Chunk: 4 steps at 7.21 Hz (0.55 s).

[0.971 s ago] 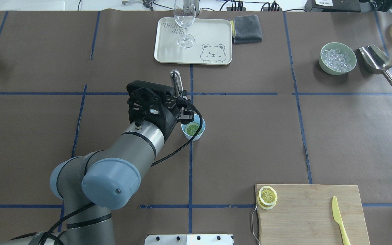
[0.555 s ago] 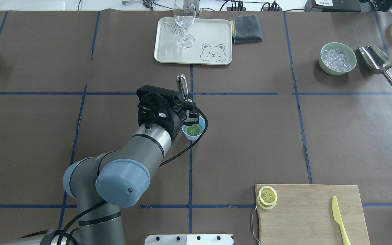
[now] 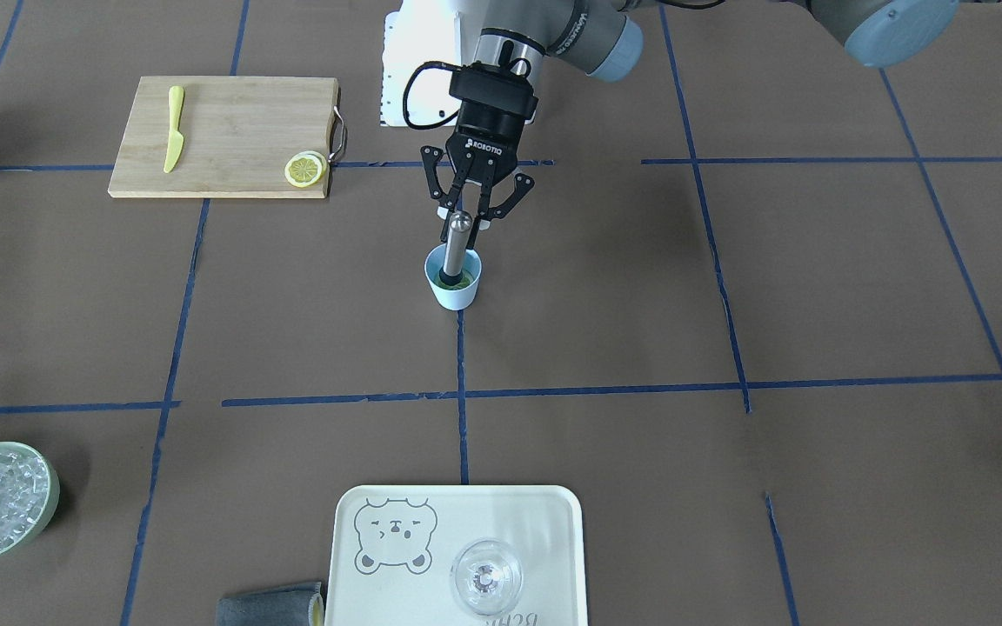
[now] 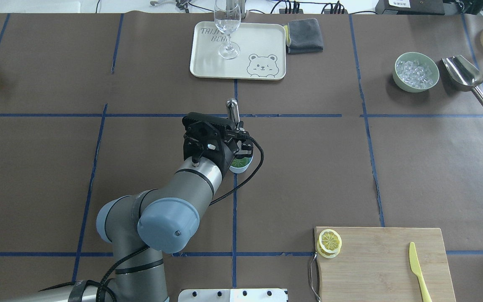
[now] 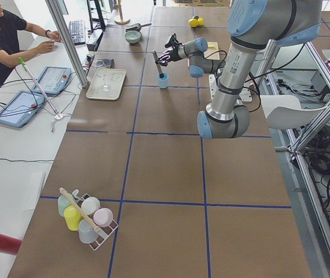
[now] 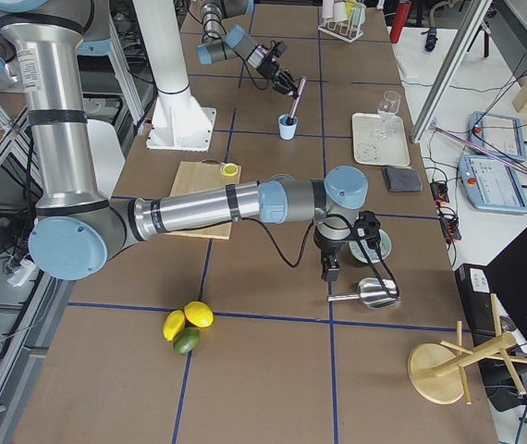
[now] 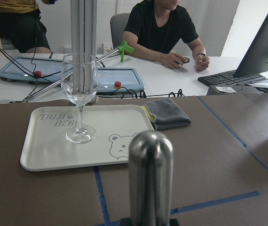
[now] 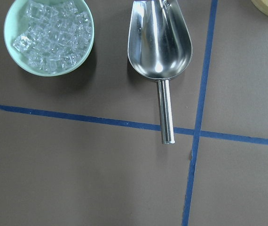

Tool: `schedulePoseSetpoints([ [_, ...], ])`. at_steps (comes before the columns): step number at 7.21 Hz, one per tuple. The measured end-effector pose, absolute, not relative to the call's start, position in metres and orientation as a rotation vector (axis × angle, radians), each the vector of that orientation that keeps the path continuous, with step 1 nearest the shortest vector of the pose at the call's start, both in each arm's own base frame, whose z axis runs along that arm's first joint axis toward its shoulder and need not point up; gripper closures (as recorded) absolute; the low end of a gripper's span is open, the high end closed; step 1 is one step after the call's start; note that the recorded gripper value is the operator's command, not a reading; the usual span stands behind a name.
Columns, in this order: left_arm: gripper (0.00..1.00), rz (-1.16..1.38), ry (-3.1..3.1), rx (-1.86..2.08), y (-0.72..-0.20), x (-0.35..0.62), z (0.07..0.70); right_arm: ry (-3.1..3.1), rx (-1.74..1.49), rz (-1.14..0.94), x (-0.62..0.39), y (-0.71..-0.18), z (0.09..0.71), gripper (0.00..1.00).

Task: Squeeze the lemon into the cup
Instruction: 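Press the muddler down into the cup onto the lemon slice with the left gripper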

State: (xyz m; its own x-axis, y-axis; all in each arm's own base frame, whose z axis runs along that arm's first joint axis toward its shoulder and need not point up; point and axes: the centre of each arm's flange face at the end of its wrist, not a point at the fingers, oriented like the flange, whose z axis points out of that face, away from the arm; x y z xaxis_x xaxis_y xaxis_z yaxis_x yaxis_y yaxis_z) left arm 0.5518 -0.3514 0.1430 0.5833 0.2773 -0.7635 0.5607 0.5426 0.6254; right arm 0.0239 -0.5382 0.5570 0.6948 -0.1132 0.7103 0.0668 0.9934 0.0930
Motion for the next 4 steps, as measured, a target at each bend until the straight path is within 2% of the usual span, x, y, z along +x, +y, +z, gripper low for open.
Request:
schedulePoseSetpoints([
  [4,1.00,-0.178,0.970,1.006,-0.3411,0.5674,0.1506,-0.797,0.062,-0.100,0.0243,-0.5383,0.5569,0.00],
])
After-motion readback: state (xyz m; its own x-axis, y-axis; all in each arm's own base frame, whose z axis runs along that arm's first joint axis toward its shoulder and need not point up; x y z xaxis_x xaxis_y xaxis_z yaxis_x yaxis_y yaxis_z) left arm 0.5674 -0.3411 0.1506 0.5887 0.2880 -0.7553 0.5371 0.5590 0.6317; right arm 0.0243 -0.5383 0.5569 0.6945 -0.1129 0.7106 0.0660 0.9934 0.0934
